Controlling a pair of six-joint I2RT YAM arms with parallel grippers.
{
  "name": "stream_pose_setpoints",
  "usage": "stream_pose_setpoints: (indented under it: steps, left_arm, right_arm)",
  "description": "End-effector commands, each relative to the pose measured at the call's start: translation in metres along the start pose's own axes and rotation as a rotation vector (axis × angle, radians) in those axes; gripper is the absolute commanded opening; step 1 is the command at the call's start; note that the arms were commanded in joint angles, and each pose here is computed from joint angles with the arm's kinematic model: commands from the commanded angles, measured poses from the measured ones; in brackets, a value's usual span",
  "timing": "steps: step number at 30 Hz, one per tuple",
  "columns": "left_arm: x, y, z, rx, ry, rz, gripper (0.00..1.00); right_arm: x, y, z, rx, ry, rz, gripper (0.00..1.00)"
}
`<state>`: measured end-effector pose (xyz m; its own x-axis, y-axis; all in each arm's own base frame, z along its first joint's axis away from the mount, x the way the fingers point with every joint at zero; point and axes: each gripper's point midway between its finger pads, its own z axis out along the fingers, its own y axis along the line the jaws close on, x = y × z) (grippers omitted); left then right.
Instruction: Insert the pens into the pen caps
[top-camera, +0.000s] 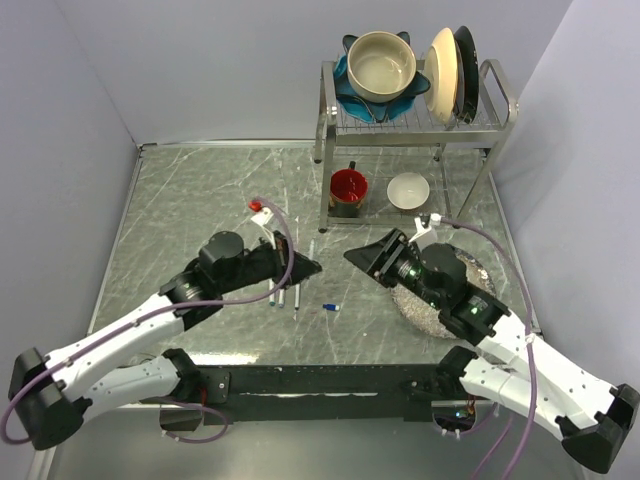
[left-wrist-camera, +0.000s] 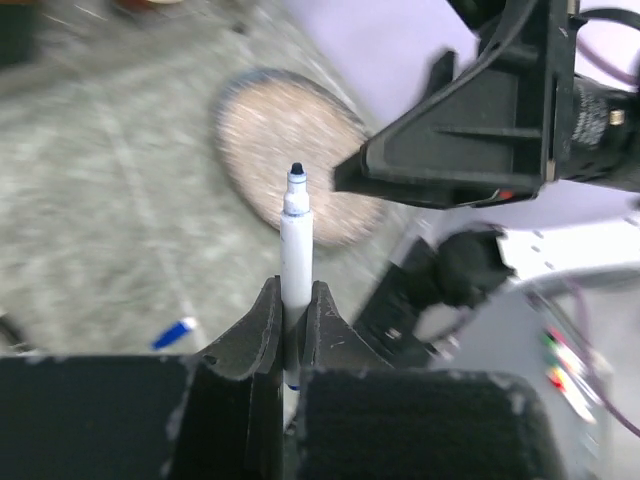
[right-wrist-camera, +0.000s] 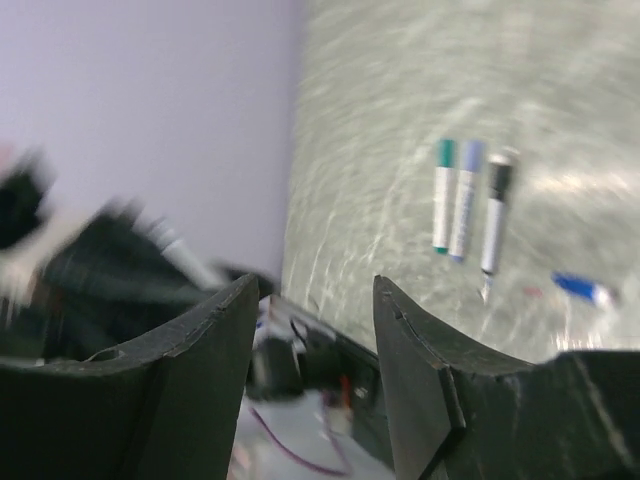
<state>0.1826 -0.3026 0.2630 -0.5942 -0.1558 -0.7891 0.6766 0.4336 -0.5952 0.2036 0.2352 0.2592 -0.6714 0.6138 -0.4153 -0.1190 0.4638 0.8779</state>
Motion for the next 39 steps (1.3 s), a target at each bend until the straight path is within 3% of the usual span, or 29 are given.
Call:
stream_pose_setpoints:
  steps: [1, 4, 9, 19, 29, 39]
  left_arm:
    - [-0.025, 0.025, -0.018, -0.184, -0.101, 0.092, 0.01]
    - [-0.034, 0.031, -0.027, -0.24, -0.15, 0.085, 0.01]
    - [-0.043, 0.019, -0.043, -0.235, -0.17, 0.054, 0.01]
    - [-0.05, 0.013, -0.088, -0.264, -0.236, 0.081, 0.01]
    - [-0.057, -0.001, -0.115, -0.233, -0.297, 0.096, 0.01]
    - [-0.051, -0.005, -0.113, -0.2, -0.271, 0.099, 0.01]
  right_arm:
    - [-0.014, -0.063, -0.002, 0.459, -0.139, 0.317, 0.57]
    - [-0.003, -0.091, -0.001, 0.648, -0.137, 0.386, 0.54]
    - [0.027, -0.118, 0.017, 0.804, -0.055, 0.464, 0.46]
    - [0.105, -0.171, 0.057, 1.101, 0.237, 0.533, 0.46]
    - [0.121, -0.183, 0.071, 1.178, 0.266, 0.582, 0.46]
    - [0.133, -0.197, 0.078, 1.243, 0.301, 0.583, 0.45]
